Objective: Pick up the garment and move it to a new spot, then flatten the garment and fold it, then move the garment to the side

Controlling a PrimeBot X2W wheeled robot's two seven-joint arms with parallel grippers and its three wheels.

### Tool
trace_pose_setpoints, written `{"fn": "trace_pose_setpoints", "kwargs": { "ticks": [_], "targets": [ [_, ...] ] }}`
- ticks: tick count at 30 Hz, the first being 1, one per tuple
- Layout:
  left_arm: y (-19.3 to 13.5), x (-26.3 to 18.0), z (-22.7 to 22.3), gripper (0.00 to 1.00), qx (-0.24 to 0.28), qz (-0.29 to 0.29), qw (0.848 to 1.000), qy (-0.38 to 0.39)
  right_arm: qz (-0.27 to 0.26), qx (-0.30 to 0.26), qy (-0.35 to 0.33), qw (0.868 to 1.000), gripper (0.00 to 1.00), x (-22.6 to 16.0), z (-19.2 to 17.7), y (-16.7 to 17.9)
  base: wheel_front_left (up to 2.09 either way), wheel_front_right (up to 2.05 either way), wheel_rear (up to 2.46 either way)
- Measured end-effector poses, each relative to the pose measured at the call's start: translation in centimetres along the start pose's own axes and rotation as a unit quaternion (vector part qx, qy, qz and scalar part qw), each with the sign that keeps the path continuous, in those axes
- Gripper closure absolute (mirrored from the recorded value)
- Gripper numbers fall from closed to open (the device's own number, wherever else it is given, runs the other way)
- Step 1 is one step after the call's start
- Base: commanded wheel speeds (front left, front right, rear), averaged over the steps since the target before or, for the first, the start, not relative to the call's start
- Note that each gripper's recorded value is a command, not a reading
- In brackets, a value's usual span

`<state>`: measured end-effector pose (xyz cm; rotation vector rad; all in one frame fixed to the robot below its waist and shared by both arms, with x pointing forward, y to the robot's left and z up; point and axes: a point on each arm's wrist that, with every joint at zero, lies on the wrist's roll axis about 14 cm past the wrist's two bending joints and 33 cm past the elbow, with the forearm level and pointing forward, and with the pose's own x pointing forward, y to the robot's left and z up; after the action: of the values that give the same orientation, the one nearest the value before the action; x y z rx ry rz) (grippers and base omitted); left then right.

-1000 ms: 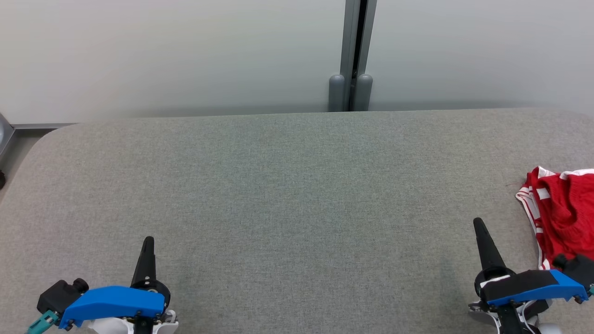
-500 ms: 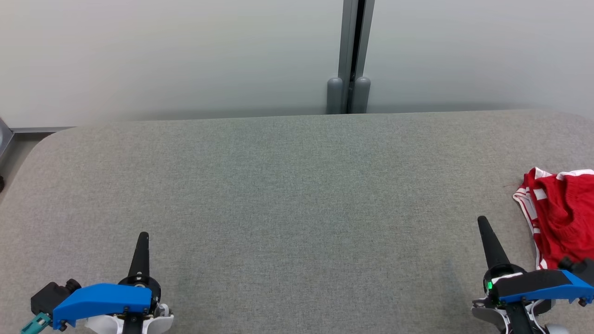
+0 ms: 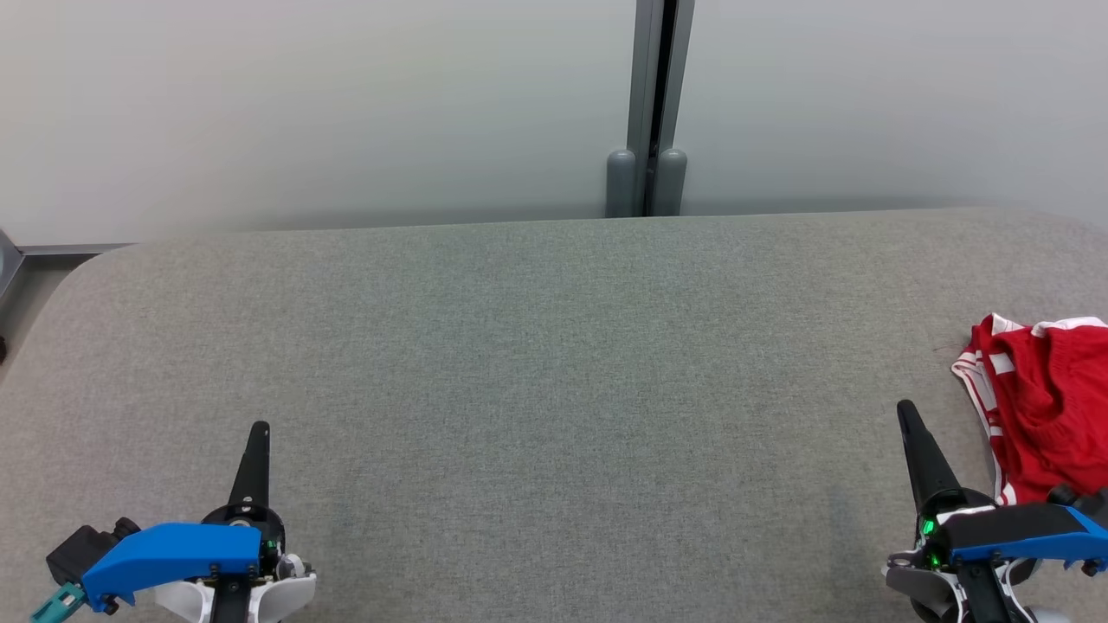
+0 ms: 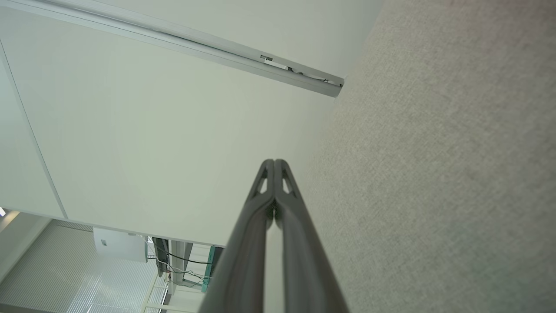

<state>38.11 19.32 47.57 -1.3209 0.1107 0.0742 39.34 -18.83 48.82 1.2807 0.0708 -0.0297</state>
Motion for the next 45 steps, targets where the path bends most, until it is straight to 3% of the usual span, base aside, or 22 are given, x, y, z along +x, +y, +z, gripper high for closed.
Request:
{"fn": "trace_pose_setpoints", "kwargs": {
  "ticks": [37,45],
  "targets": [
    [-2.4,0.2,1.4,1.0,-0.119,-0.049,0.992,-0.011,0.031,0.139,-0.012,0.99,1.0,-0.5,1.5,1.4,0.0,0.0,0.0],
    [-2.6,0.3,1.4,1.0,-0.126,-0.055,0.99,-0.012,0.033,0.146,-0.013,0.989,1.0,-0.5,1.6,1.5,0.0,0.0,0.0]
  ]
}}
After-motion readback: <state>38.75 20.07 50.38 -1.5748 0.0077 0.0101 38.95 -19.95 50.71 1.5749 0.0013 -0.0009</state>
